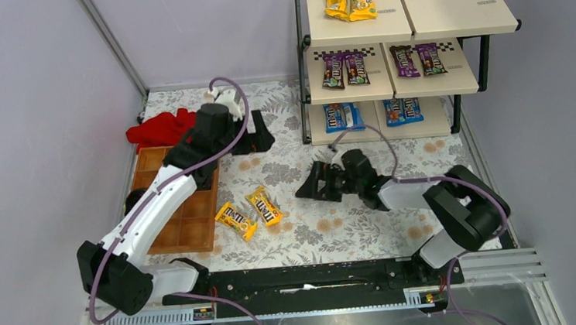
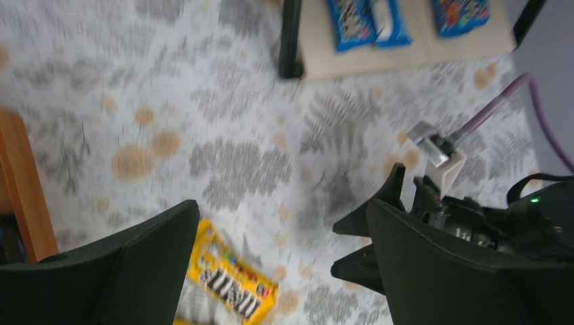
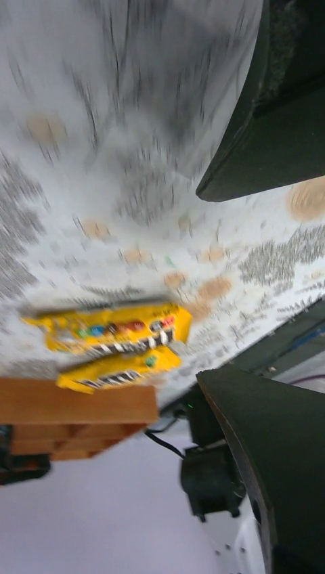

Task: Place and organize the candy bags onto the shelf

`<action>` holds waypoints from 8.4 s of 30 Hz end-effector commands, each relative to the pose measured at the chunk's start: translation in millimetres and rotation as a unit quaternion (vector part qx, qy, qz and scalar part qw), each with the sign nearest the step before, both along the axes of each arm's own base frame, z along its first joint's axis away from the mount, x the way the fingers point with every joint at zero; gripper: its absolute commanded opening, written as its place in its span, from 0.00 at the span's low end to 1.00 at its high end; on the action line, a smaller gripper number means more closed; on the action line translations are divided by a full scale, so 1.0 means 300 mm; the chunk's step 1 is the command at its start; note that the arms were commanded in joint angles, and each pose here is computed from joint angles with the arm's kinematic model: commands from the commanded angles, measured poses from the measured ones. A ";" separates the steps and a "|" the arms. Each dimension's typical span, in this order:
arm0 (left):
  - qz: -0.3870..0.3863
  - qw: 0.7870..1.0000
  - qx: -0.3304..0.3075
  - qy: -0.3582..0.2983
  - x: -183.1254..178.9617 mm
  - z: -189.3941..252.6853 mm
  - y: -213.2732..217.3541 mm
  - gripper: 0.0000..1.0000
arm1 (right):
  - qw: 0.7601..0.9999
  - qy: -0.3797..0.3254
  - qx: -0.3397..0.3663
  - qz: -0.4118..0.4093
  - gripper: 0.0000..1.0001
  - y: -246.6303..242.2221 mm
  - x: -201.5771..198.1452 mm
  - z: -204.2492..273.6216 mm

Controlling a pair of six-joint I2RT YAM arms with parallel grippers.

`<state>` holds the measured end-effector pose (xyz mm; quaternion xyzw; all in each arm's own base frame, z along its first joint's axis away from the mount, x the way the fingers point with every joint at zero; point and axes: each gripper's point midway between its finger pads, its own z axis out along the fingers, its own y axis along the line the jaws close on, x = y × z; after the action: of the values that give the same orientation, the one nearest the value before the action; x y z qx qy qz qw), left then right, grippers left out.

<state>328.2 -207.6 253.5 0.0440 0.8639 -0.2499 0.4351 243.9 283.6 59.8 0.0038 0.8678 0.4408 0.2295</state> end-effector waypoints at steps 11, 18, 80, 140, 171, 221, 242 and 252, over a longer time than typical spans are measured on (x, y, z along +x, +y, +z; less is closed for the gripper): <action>0.058 0.992 -0.033 0.105 -0.214 -0.273 0.094 0.99 | 0.972 0.125 0.165 0.107 0.76 0.347 -0.220 -0.080; 0.049 0.993 -0.037 0.102 -0.206 -0.254 0.080 0.99 | 0.986 0.120 0.101 0.050 0.61 0.310 -0.172 -0.169; -0.270 0.905 -0.326 -0.035 -0.416 0.129 -0.186 0.99 | 0.880 -0.258 0.190 0.351 0.00 0.039 -0.346 0.741; -0.351 0.852 -0.387 0.028 -0.509 0.234 -0.128 0.20 | 0.912 -0.224 0.248 0.238 0.87 0.105 -0.345 0.883; -0.272 0.870 -0.409 0.043 -0.368 0.202 -0.103 0.42 | 0.904 -0.106 0.406 0.083 0.35 0.154 -0.149 0.803; 0.002 0.997 -0.004 -0.076 -0.034 0.057 0.039 0.99 | 0.811 -0.409 -0.170 -0.383 0.29 -0.859 0.602 1.566; -0.023 0.994 0.047 -0.097 -0.094 0.043 -0.021 0.99 | 0.804 -0.397 -0.125 -0.425 0.28 -0.967 0.917 1.502; -0.024 0.994 0.047 -0.097 -0.097 0.041 -0.023 0.99 | 0.791 -0.379 -0.149 -0.457 0.28 -1.020 0.955 1.452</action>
<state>295.9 -213.8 247.9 0.1096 0.8443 -0.2093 0.4810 534.1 -13.7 458.8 0.1899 0.7057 0.1230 0.6715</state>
